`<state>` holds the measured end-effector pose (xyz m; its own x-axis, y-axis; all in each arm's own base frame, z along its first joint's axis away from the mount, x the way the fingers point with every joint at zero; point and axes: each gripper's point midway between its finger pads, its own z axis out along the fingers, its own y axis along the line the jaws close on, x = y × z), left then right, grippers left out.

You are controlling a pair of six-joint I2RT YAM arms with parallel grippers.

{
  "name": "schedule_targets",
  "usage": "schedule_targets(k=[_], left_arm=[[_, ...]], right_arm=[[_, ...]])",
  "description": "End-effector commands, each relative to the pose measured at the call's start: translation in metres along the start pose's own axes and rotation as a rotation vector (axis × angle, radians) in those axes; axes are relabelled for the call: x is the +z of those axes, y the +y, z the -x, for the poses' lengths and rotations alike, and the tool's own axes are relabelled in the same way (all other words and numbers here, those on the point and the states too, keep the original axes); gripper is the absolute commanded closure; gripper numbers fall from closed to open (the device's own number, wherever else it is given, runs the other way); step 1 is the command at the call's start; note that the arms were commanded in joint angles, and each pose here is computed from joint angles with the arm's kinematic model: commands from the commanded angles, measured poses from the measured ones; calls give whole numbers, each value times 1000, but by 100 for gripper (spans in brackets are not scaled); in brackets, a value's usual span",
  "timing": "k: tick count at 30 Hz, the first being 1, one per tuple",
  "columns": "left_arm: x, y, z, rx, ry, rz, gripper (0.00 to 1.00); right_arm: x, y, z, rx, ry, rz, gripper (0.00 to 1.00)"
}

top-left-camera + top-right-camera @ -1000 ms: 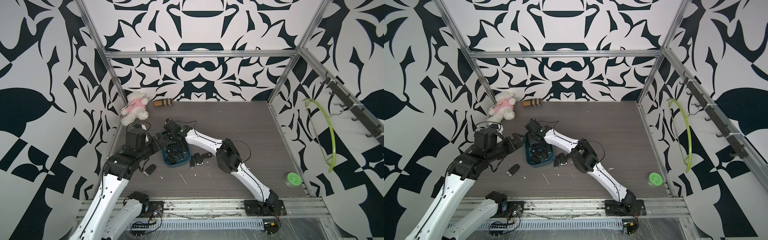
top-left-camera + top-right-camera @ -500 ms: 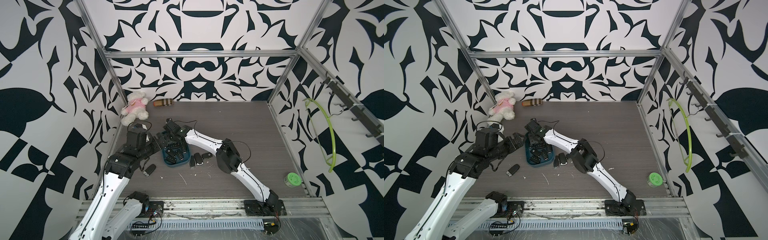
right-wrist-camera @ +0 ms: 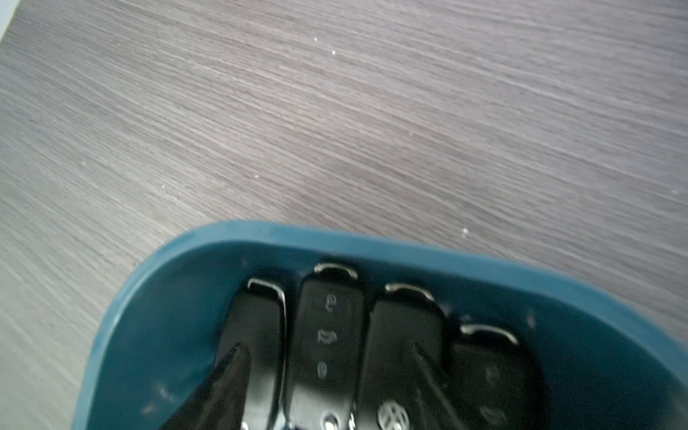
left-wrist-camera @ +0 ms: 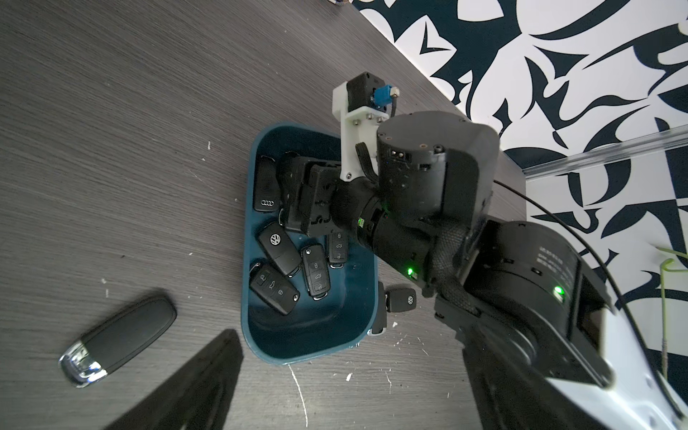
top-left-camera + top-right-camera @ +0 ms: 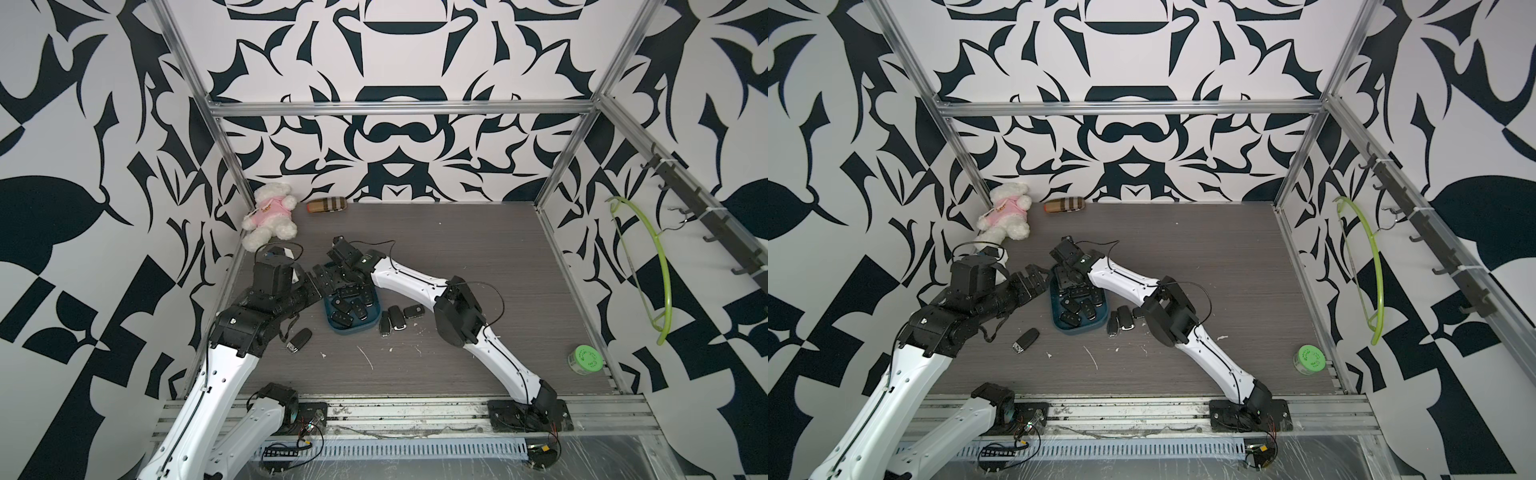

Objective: Place the car key into the storage box
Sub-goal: Place the car key in the storage box, then pick up the car key from the center of the board.

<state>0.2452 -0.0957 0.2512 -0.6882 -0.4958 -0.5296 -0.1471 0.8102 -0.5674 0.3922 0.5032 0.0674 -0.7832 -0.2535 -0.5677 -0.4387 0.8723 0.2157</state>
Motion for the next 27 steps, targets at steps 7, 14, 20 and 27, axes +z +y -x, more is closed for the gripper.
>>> schedule_targets(k=[7, 14, 20, 27], left_arm=[[0, -3, 1, 19, 4, -13, 1], [7, -9, 0, 30, 21, -42, 1], [26, -21, -7, 33, 96, -92, 1], [49, -36, -17, 36, 188, -155, 1]], right_arm=[[-94, 8, 45, 22, -130, 42, 1], [-124, -21, 31, 30, -129, -51, 1], [-150, -58, 5, 68, -107, -156, 1], [-169, -91, -42, 187, -26, -243, 1]])
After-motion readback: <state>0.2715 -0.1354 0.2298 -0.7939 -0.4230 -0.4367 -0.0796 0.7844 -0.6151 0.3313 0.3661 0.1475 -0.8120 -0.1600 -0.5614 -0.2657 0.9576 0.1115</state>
